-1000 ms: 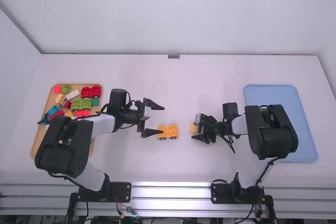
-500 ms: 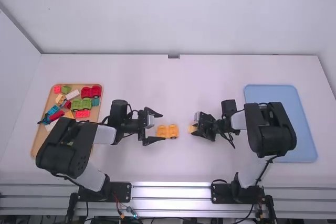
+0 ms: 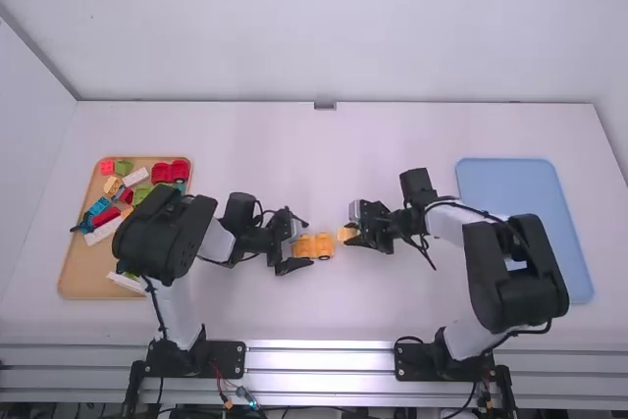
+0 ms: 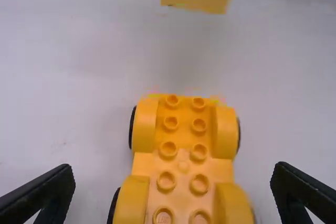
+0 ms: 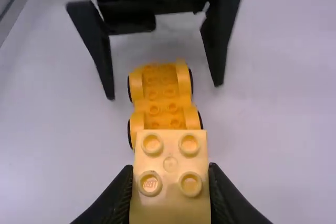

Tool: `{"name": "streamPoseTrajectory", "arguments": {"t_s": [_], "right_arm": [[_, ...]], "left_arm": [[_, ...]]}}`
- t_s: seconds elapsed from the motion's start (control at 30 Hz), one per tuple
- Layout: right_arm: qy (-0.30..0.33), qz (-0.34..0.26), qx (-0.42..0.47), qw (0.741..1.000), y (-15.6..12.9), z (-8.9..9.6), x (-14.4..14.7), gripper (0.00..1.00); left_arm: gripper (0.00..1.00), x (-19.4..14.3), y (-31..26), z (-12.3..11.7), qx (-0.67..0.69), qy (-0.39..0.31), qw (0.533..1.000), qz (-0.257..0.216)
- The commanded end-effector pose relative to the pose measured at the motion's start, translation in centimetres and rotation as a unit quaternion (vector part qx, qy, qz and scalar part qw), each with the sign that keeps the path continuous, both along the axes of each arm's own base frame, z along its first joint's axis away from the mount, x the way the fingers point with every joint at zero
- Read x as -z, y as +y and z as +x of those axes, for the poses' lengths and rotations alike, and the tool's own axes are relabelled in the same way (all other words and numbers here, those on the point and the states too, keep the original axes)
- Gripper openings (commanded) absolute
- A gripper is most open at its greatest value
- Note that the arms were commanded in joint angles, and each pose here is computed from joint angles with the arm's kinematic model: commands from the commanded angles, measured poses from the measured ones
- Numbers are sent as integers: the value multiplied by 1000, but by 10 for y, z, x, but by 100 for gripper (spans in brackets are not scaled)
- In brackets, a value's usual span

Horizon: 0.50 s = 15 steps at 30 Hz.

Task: Assemble lego blocks to make yellow taxi

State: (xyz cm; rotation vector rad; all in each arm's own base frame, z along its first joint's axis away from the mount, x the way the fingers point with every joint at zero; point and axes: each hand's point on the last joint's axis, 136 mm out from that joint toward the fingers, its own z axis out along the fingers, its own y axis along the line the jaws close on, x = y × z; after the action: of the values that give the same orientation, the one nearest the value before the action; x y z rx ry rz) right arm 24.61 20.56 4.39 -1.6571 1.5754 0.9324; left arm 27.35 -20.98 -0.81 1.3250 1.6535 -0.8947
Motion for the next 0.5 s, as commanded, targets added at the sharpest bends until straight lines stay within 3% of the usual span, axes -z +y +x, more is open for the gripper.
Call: {"name": "streamPoseTrajectory", "arguments": {"t_s": [0.0,0.17,0.27,0.47], "right_arm": [[-5,2,-19,1000,9,-6,-3,8],[-7,-5,-43,999,20,-16,-1,8],[-8,-12,-51,999,23,-20,1,8],[3,-33,-19,999,29,-10,6,6]], "left_arm": [[100,8,-4,-2,16,0,1000,1],[98,17,-10,-11,37,-9,999,6],[77,16,-15,-17,50,-33,998,5],[57,18,-16,-17,45,-51,998,16]]}}
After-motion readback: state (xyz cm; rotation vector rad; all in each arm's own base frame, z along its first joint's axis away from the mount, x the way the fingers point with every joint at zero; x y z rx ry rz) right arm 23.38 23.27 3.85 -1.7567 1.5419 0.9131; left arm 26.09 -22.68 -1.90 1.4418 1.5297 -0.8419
